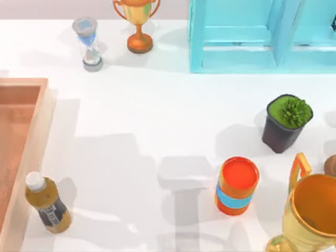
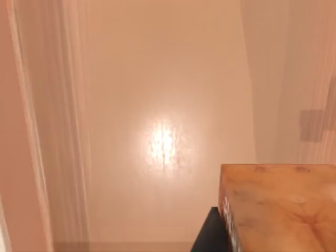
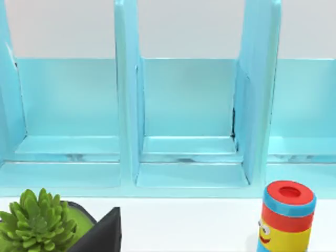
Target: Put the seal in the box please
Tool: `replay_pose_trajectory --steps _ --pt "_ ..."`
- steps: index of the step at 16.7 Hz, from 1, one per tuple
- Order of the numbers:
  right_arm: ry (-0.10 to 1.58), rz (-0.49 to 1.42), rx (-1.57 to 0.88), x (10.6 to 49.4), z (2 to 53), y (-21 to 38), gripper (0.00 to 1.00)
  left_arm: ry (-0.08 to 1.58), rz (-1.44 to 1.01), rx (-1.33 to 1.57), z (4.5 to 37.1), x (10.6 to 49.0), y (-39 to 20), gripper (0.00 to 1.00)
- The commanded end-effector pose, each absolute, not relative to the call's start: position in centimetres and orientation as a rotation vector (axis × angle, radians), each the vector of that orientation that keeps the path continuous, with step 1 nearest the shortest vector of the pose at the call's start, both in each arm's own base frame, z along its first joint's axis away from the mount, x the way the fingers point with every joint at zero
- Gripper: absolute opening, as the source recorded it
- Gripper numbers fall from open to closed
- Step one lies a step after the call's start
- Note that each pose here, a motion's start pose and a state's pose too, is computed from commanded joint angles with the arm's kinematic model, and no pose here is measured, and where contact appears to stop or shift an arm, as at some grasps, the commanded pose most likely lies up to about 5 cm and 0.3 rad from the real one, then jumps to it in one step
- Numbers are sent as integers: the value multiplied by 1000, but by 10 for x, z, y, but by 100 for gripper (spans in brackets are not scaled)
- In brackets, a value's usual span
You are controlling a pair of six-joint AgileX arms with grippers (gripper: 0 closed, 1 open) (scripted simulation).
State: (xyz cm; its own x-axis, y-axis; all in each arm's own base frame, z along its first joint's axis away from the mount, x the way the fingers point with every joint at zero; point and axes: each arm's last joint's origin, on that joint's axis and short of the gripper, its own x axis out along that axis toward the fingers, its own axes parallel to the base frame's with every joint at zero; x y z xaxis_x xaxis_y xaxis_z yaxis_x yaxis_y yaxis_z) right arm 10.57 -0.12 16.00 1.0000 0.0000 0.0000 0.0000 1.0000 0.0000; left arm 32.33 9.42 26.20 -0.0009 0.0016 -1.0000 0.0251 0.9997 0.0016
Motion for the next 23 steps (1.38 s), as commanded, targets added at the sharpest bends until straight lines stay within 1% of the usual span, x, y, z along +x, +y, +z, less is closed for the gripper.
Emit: replay_pose_trajectory --steps 3,7,9,12,23 --pt "0 0 0 106 160 -1 100 1573 -20 21 243 324 94 0" --pt "0 0 0 106 160 -1 100 1568 -16 17 205 323 96 0" --pt "0 0 0 106 160 -1 100 1570 -15 16 199 322 96 0" --pt "0 0 0 106 160 -1 100 1570 -15 16 199 322 96 0" --pt "0 0 0 106 160 -1 100 1570 -15 16 199 322 96 83"
